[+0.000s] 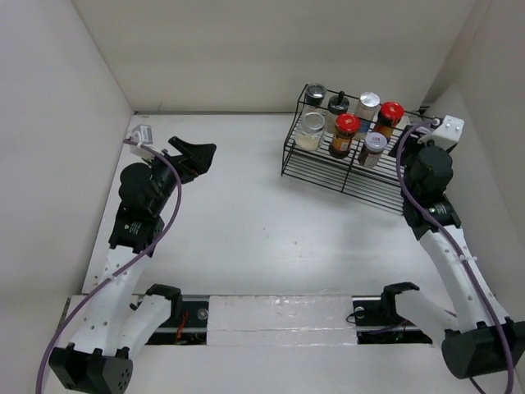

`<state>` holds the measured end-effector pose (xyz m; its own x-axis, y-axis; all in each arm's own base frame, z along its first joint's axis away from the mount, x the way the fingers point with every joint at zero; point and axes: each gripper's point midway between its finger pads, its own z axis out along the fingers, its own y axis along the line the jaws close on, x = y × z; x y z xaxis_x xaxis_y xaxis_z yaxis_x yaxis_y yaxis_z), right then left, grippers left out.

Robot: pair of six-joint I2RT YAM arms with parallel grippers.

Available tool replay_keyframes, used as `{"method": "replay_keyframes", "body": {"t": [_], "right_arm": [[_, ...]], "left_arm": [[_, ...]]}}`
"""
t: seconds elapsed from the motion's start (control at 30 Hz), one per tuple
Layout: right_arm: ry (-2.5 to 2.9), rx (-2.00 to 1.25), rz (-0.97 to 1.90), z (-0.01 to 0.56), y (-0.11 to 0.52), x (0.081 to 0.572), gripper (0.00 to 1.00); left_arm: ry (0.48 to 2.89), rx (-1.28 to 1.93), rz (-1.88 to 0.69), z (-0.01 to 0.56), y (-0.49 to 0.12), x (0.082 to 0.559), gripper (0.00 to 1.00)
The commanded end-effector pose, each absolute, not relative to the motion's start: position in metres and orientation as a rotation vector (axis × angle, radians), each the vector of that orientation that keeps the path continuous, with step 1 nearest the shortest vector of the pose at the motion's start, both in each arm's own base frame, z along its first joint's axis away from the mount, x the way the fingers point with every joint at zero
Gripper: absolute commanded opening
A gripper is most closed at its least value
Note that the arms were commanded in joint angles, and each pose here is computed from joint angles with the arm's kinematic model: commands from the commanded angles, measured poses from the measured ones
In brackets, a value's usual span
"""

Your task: Organize the condiment bottles

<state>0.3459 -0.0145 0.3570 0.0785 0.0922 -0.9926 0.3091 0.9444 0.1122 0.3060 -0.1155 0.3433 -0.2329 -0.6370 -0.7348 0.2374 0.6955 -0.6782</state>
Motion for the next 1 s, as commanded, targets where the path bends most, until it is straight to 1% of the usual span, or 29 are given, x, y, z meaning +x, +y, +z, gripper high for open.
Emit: {"method": "replay_keyframes", "body": {"t": [0.0,0.03,0.17,0.27,0.43,0.57,0.6,0.63,0.73,0.8,0.83,0.87,0.93,0.97], "right_arm": [[1.447,0.352,-0.102,0.367,-0.028,0.352,0.55],[1.484,0.371,-0.119,0.353,-0.033,0.357,0.55],[1.555,0.393,-0.109,0.324,-0.05,0.374,0.55],[1.587,0.383,-0.085,0.312,-0.053,0.39,0.55],[1.639,0.377,-0.065,0.295,-0.05,0.406,0.58],[1.668,0.379,-0.07,0.283,-0.05,0.408,0.67],[1.68,0.38,-0.072,0.277,-0.05,0.408,0.73],[1.678,0.387,-0.065,0.277,-0.05,0.408,0.77],[1.687,0.396,-0.06,0.272,-0.049,0.407,0.87],[1.685,0.405,-0.068,0.272,-0.053,0.406,0.91],[1.668,0.404,-0.065,0.278,-0.053,0.404,0.96],[1.655,0.403,-0.063,0.283,-0.053,0.401,0.98],[1.616,0.391,-0.046,0.299,-0.051,0.394,1.0],[1.552,0.375,-0.026,0.325,-0.045,0.384,1.0]], "left_arm": [[1.588,-0.301,-0.869,0.351,-0.12,0.307,0.91],[1.588,-0.301,-0.869,0.351,-0.12,0.307,0.91],[1.594,-0.303,-0.867,0.351,-0.121,0.31,0.91],[1.61,-0.296,-0.876,0.347,-0.123,0.312,0.92],[1.622,-0.291,-0.865,0.346,-0.123,0.313,0.93],[1.619,-0.298,-0.858,0.346,-0.122,0.314,0.93],[1.63,-0.302,-0.856,0.343,-0.122,0.316,0.93],[1.63,-0.302,-0.856,0.343,-0.122,0.316,0.94],[1.647,-0.287,-0.872,0.339,-0.126,0.317,0.94],[1.647,-0.287,-0.872,0.339,-0.126,0.317,0.94],[1.638,-0.275,-0.865,0.343,-0.126,0.317,0.94],[1.638,-0.275,-0.865,0.343,-0.126,0.317,0.94],[1.638,-0.275,-0.865,0.343,-0.126,0.317,0.95],[1.647,-0.278,-0.864,0.339,-0.126,0.317,0.97]]}}
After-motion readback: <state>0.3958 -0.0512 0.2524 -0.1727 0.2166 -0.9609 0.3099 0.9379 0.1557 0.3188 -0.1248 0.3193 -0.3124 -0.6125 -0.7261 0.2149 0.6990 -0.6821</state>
